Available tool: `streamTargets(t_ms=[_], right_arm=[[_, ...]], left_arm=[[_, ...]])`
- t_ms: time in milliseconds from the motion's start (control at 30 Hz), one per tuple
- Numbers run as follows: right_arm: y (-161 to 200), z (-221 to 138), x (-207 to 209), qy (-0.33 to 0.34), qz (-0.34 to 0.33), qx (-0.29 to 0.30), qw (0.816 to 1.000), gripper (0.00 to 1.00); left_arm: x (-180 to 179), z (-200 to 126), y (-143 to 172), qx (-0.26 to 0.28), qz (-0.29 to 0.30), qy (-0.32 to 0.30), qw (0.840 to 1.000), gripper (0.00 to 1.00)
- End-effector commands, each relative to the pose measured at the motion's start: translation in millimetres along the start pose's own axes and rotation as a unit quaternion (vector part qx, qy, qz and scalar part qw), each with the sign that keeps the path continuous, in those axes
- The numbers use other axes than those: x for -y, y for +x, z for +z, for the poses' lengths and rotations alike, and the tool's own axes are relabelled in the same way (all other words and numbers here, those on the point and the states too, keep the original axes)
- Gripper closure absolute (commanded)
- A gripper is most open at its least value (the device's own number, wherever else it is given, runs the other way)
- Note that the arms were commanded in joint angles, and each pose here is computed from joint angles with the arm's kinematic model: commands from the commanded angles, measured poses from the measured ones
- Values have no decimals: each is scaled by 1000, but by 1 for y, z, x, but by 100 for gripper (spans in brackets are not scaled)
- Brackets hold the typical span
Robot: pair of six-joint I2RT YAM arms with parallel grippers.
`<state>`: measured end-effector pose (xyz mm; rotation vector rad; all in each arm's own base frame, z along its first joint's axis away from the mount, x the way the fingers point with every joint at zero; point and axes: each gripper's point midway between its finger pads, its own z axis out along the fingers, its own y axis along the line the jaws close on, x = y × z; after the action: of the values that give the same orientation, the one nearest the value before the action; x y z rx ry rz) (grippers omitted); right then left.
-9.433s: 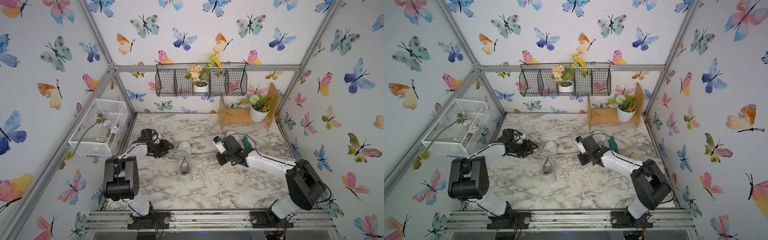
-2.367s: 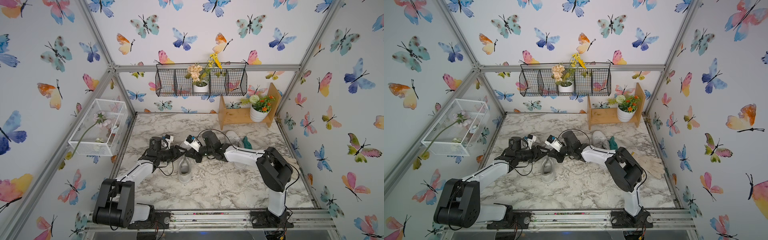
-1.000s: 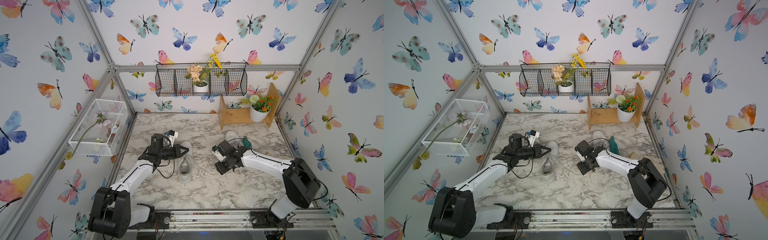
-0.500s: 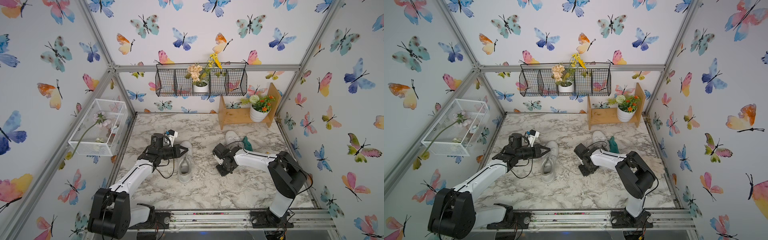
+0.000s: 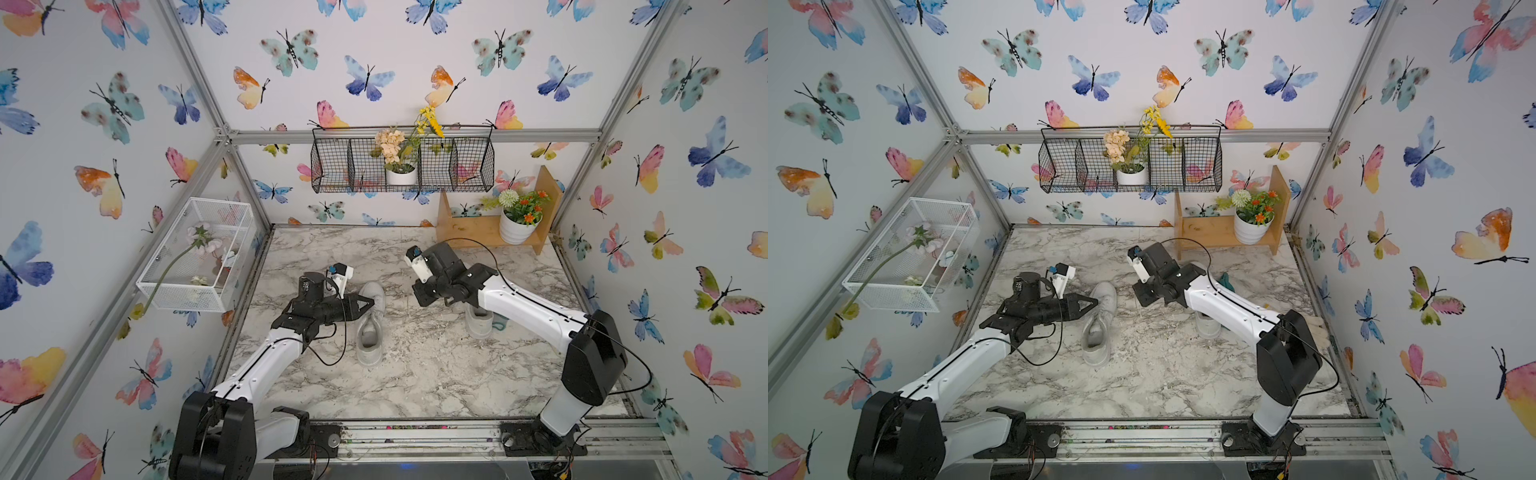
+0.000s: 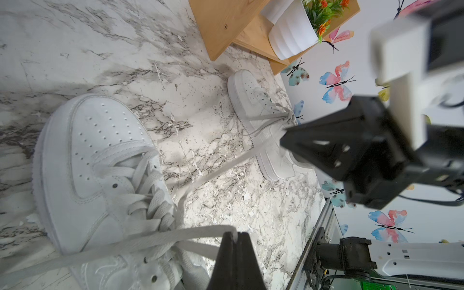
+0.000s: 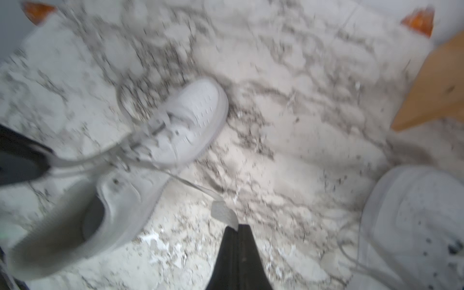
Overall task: Tie the shoes
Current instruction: Wrap the shoelace around the shoelace.
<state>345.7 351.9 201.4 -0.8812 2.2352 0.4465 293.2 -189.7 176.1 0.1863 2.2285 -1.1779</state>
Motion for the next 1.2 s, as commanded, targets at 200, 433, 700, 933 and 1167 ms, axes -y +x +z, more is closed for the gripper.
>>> streamTargets(t_ms=[200, 433, 700, 933, 1167], right_arm=[[-94, 59, -47, -115, -47, 105, 987, 98], [-98, 115, -70, -162, -46, 117, 979, 91], [-91, 128, -60, -132, -79, 111, 982, 46], [-81, 64, -23, -83, -114, 141, 980, 30], [-31, 17, -7, -126, -125, 157, 972, 29]], left_arm=[[-2, -2, 4, 8, 11, -5, 1000, 100], [-3, 0, 5, 6, 7, -3, 1000, 100], [-1, 0, 4, 9, 3, 0, 1000, 100], [-2, 1, -2, 11, -7, -6, 1000, 100], [-3, 3, -5, 11, -9, -8, 1000, 100]])
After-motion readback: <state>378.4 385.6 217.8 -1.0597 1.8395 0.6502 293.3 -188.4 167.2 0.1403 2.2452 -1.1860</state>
